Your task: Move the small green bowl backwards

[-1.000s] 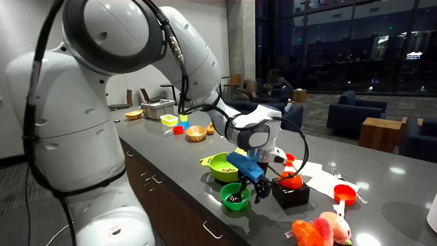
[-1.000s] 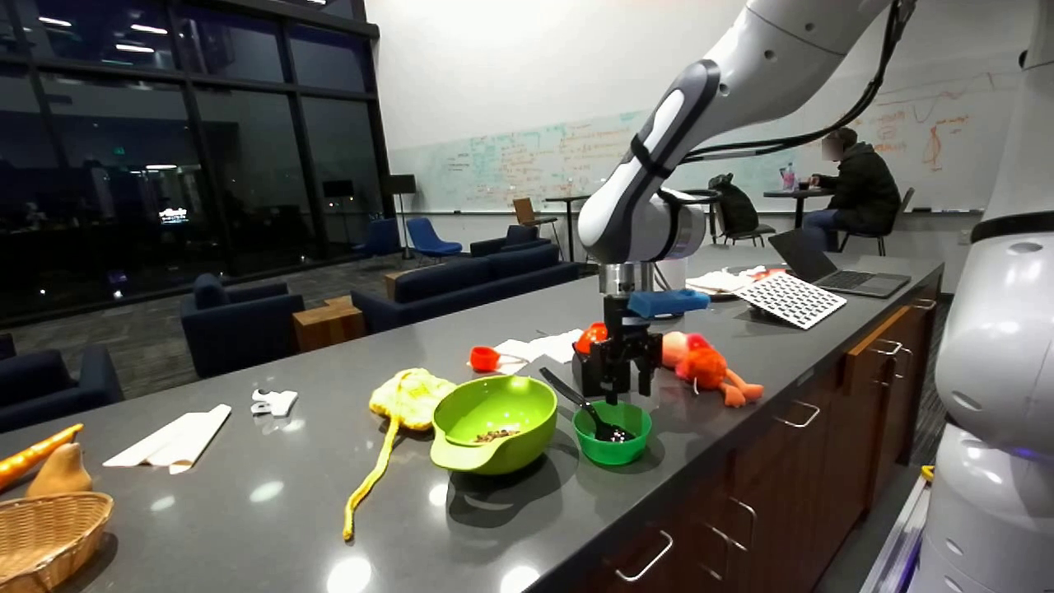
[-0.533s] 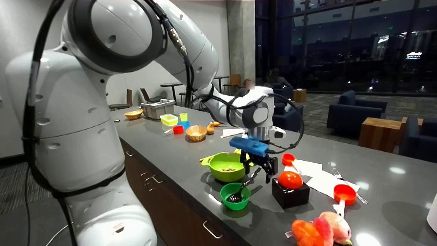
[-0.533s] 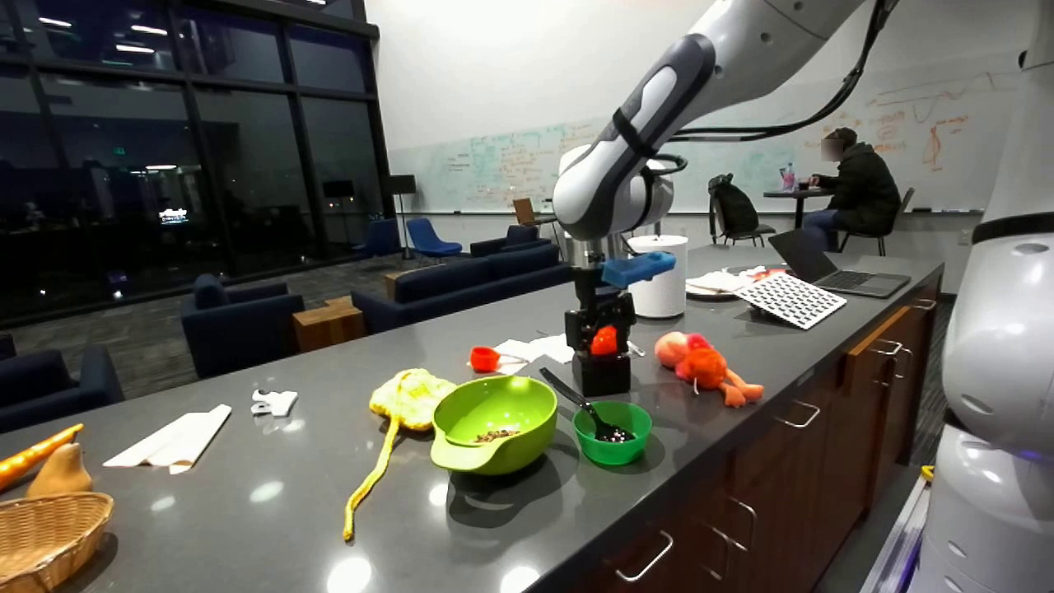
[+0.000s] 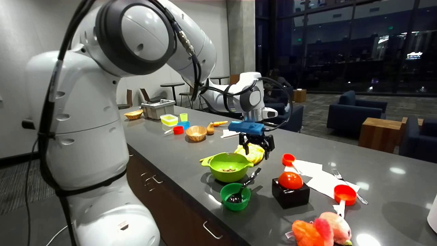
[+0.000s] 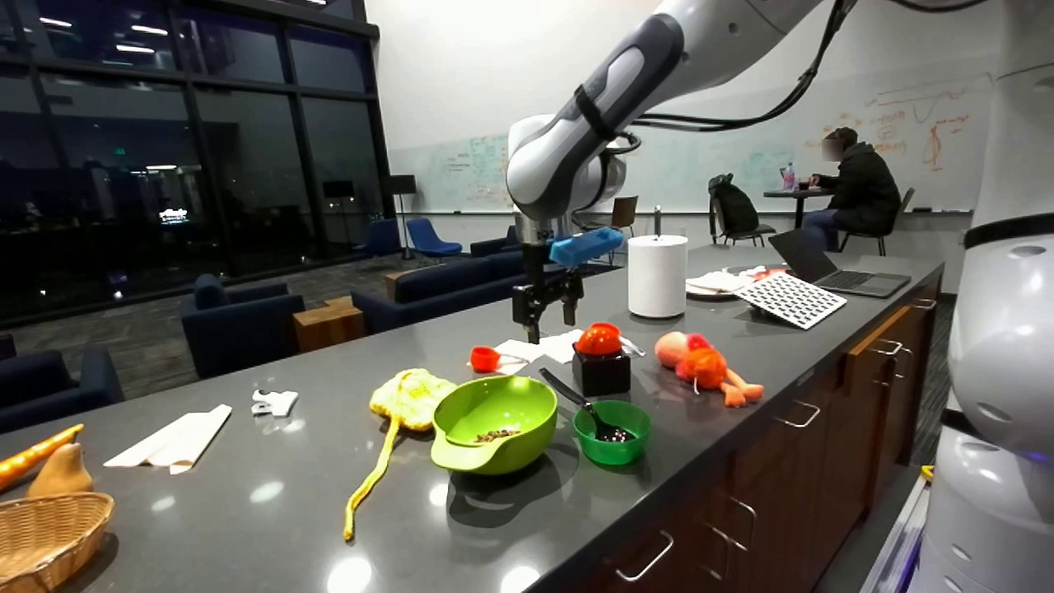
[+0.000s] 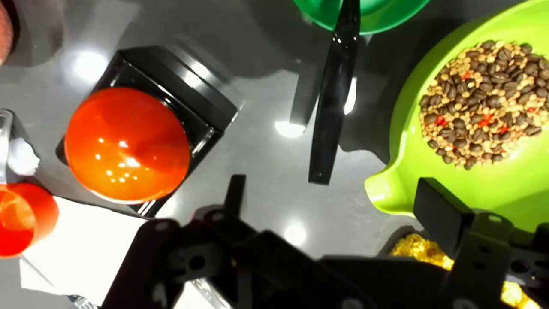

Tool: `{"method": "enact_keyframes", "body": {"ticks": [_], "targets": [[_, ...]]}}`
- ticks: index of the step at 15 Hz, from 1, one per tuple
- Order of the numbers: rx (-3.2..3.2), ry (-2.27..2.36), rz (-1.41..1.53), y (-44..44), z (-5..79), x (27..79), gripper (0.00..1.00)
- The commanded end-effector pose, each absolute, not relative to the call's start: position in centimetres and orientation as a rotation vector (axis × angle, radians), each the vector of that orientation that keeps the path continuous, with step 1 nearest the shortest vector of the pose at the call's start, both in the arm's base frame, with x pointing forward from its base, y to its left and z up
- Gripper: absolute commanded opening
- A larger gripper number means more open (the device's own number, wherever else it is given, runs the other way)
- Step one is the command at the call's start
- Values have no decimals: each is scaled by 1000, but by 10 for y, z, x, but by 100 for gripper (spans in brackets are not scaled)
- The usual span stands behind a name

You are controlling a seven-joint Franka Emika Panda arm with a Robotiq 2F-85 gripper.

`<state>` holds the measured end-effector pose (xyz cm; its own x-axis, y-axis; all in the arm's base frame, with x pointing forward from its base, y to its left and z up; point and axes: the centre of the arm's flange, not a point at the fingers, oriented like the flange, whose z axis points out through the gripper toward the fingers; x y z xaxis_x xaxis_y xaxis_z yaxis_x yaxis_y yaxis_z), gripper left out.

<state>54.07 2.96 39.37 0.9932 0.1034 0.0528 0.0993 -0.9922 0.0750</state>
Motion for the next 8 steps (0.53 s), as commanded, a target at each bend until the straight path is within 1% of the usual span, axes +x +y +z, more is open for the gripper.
{"method": "enact_keyframes", "body": {"ticks": [1,8], "targets": [[3066,166,114,48,405,565,100],[3077,162,184,65,463,568,100]]}}
